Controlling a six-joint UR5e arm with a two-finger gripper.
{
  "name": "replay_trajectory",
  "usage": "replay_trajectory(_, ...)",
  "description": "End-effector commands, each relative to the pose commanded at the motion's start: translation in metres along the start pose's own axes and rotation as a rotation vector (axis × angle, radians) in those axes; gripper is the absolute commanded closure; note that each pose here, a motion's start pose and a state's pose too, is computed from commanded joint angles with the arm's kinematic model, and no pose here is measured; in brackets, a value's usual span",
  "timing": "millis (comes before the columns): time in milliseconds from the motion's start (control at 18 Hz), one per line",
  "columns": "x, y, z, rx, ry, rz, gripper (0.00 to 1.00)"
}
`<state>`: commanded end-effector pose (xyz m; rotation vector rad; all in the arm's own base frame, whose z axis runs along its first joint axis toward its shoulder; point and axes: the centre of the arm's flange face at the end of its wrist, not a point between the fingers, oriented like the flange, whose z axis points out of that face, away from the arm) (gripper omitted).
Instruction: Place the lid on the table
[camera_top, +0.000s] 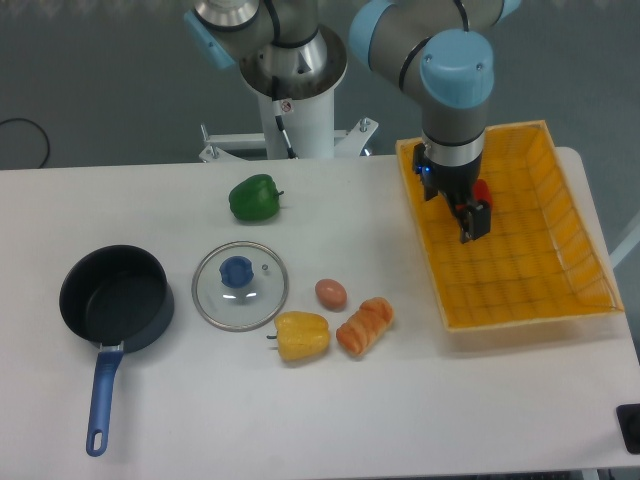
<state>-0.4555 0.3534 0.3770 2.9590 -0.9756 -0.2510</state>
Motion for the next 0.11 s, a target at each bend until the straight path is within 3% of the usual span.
replay_trajectory(111,-0.0016,-0.0050,0.0061,0.018,0.007,0.006,0.00)
